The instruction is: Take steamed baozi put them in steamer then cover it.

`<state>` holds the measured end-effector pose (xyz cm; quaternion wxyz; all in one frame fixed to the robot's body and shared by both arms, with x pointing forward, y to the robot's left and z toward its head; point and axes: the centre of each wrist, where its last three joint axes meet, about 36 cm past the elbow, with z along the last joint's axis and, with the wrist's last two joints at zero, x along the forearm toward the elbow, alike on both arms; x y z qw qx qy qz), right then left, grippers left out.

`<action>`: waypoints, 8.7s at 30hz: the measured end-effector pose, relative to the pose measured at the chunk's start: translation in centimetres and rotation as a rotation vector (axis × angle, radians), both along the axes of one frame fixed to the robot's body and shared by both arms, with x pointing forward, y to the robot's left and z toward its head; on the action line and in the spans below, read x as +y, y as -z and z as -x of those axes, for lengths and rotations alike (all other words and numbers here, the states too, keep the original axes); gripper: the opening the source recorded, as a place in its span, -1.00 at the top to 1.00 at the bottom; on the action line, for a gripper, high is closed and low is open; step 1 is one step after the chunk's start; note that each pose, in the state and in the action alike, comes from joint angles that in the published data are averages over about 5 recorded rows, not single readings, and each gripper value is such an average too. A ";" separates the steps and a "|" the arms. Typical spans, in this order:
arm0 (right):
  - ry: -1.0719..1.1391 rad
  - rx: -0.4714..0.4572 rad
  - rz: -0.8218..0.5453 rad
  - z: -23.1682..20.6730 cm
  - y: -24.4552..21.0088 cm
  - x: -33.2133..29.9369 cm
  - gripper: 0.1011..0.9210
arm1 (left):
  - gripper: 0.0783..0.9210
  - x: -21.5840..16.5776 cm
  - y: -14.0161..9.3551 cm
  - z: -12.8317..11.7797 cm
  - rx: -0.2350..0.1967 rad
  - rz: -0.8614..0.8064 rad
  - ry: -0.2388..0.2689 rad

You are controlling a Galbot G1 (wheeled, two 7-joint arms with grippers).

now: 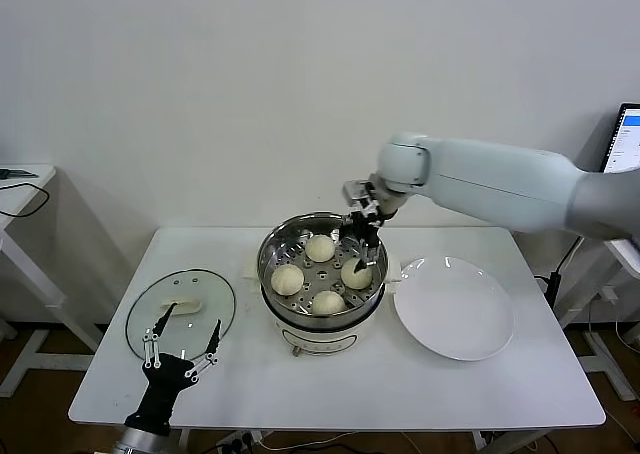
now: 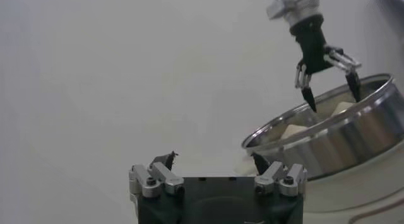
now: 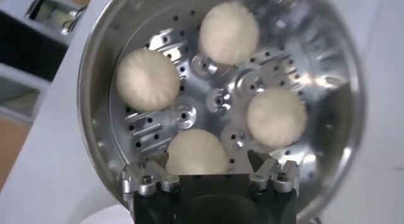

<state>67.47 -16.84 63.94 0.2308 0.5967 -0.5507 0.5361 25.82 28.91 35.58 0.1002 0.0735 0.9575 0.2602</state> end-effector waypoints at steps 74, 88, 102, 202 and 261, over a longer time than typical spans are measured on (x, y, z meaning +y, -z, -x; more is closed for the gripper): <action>1.490 -0.761 -1.294 27.8 34.5 -15.5 -0.76 | -0.77 7.3 9.4 -14.9 0.139 -1.013 -0.245; 1.483 -0.773 -1.301 27.7 34.0 -15.3 -0.76 | 0.01 7.1 10.6 -16.4 0.180 -1.016 -0.249; 1.480 -0.766 -1.310 27.9 34.2 -14.6 -0.76 | 0.73 8.2 10.4 -16.4 0.192 -0.991 -0.290; 1.490 -0.755 -1.291 27.4 36.4 -13.4 -0.76 | 0.73 -25.8 -8.0 -18.2 0.012 -1.026 -0.139; 1.501 -0.729 -1.202 28.0 34.6 -13.2 -0.76 | -0.77 -12.6 -13.7 -8.6 -0.023 -0.635 -0.124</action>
